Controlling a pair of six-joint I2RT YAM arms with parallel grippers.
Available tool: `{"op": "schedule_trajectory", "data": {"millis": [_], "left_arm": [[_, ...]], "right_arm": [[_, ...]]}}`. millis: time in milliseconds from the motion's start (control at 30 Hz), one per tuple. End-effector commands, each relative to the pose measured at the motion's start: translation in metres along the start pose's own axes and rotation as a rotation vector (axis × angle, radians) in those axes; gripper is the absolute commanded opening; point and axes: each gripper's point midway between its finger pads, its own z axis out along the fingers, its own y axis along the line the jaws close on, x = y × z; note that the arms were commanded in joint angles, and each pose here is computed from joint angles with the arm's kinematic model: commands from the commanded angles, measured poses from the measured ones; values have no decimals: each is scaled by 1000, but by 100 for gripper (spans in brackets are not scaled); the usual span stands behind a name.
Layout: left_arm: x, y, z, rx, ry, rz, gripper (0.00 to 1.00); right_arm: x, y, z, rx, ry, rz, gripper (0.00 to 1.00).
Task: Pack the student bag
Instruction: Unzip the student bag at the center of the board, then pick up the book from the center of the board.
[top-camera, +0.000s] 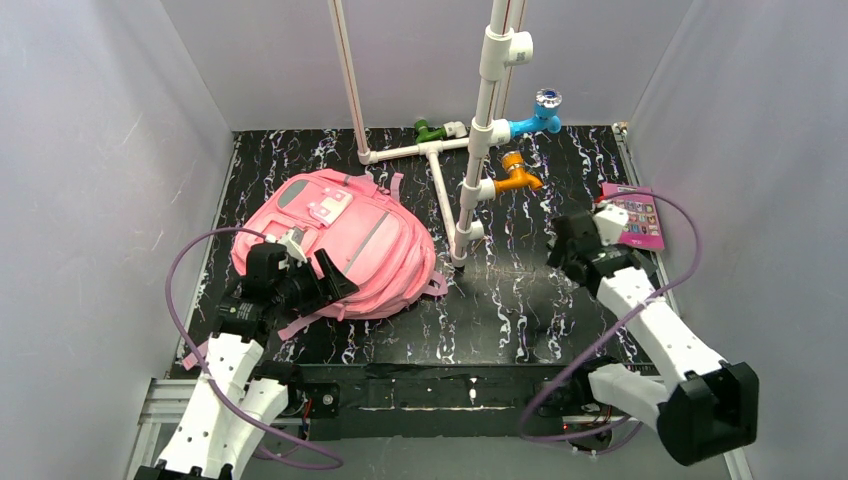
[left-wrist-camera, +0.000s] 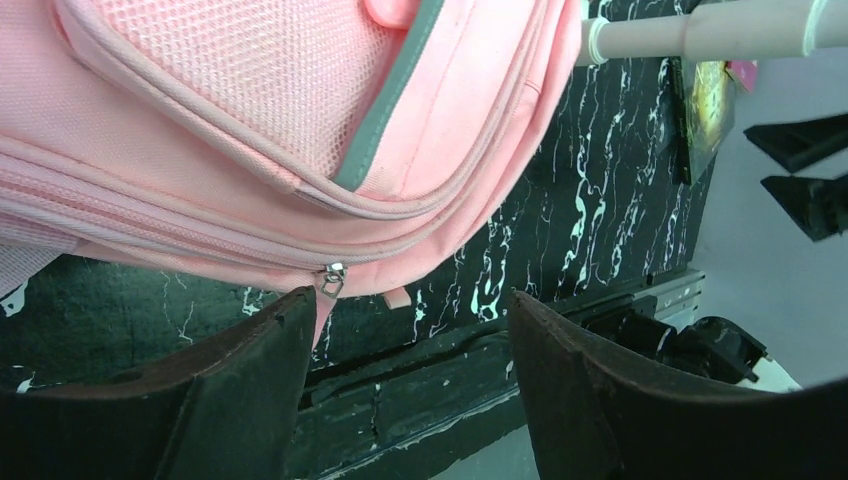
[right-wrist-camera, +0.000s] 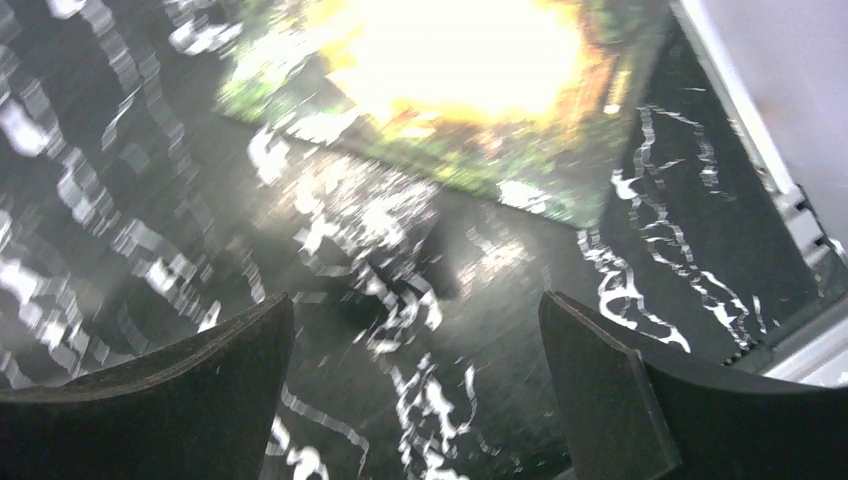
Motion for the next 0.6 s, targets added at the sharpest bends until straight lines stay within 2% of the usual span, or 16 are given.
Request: {"op": "schedule_trajectory", "data": {"millis": [0,200,333,567], "left_arm": [[2,-11,-8,51,-8,28,69],[-6,-21,-15,95,-41,108,70],[-10,-25,-17,112,-55,161,70],[-5,-23,-20,132,-84,244,71]], "right_arm": [[-30,-19,42,17,34,52,98],[-83,-47,89,133,40,75,98],[-123,-49,129,194,57,8,99],[-151,-27,191,148,158,-168,97]]}}
